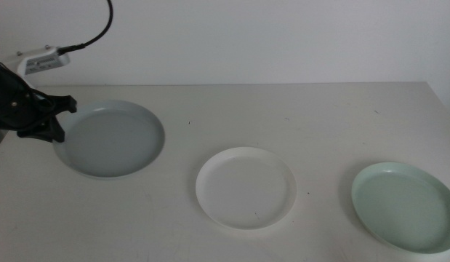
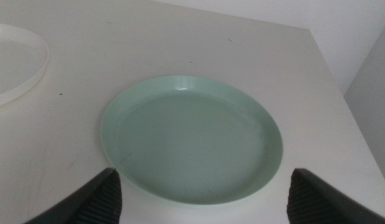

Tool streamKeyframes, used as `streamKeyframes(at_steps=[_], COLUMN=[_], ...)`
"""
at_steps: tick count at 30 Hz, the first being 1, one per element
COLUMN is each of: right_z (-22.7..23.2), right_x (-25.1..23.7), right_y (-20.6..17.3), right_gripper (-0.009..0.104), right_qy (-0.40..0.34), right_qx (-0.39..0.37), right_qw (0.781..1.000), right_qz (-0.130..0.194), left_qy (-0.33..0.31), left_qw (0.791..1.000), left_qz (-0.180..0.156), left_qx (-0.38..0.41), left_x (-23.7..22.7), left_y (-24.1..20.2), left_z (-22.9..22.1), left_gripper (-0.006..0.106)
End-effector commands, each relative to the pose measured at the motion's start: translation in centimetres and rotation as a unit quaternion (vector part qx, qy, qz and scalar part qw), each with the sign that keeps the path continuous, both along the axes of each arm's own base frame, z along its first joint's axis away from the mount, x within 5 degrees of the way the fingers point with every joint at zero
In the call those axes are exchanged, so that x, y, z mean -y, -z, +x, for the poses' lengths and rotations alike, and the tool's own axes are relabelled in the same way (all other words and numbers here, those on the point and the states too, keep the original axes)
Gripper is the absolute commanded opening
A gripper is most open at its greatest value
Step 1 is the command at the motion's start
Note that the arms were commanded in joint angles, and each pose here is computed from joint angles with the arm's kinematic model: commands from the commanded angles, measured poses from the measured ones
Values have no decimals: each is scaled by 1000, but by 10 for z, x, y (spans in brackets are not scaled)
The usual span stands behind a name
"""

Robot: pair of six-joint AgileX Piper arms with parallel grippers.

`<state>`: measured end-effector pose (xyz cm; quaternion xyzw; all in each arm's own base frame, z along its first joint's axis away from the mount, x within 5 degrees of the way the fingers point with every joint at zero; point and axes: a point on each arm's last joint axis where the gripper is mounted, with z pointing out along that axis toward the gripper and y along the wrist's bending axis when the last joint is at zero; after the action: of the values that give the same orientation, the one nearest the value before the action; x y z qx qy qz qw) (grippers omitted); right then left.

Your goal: Stack the three bowls on top of each other.

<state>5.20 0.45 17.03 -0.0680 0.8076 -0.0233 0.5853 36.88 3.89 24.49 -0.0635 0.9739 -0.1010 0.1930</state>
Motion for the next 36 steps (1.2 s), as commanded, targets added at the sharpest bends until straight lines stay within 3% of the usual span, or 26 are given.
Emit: streamKeyframes(at_steps=[1,14,24,36], right_z=[0,0,0,0], right_x=[2,2,2,2], right_y=[-9,-9,-9,-9], right_gripper=[69,69,69,69], right_qy=[8,8,8,8], right_qx=[53,53,53,53], right_qw=[999,999,999,999], right_qz=[-7,-7,-7,-7], left_qy=[4,87,116,117], left_qw=[998,992,988,989], left_qz=[-14,-61,-83,-85], left_qx=[61,68,67,35], left_x=[20,130,201,221], left_y=[-35,-42,-10,29], left_z=[-12,-30,-28,-19], left_gripper=[0,0,0,0])
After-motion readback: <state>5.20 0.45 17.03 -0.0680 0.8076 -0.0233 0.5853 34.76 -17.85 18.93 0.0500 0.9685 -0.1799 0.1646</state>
